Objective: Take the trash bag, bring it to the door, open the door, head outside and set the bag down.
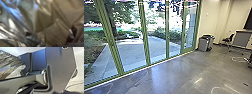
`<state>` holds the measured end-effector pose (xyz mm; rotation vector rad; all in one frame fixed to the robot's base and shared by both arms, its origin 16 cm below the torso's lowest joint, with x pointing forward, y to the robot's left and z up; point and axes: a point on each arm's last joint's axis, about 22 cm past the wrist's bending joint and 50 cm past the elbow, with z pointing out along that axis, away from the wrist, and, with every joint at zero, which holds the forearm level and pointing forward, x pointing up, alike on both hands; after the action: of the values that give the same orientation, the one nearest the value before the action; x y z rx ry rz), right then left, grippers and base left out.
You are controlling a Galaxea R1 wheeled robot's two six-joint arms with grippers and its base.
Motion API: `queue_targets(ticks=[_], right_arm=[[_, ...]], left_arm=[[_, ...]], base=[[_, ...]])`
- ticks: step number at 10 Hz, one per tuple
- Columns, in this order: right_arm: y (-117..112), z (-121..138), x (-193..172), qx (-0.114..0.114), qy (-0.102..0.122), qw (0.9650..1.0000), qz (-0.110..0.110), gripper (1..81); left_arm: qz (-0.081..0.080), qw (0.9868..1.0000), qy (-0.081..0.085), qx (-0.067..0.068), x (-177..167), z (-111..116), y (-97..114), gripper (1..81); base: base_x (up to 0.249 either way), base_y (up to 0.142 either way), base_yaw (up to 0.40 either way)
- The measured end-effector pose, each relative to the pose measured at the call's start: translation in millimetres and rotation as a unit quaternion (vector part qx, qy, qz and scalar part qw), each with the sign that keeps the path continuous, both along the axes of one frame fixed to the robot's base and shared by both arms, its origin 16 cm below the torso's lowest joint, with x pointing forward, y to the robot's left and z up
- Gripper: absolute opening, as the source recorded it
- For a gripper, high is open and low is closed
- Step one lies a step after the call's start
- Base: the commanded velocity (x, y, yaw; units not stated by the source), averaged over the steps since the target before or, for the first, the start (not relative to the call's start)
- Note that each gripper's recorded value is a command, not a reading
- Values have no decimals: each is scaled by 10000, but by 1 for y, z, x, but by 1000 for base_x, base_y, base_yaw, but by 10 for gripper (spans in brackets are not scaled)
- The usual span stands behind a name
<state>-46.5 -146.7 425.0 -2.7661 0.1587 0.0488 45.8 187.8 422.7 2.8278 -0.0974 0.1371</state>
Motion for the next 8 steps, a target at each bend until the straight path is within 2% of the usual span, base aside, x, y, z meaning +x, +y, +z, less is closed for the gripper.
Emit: queue_targets(ticks=[4,8], right_arm=[[1,0,0,7,5,10000,-1,811],[2,0,0,11,2,10000,0,811]], left_arm=[[1,10000,-7,1,1,0,0,10],[-1,10000,-4,0,1,0,0,10]], base=[[0,0,-318],[0,0,-253]])
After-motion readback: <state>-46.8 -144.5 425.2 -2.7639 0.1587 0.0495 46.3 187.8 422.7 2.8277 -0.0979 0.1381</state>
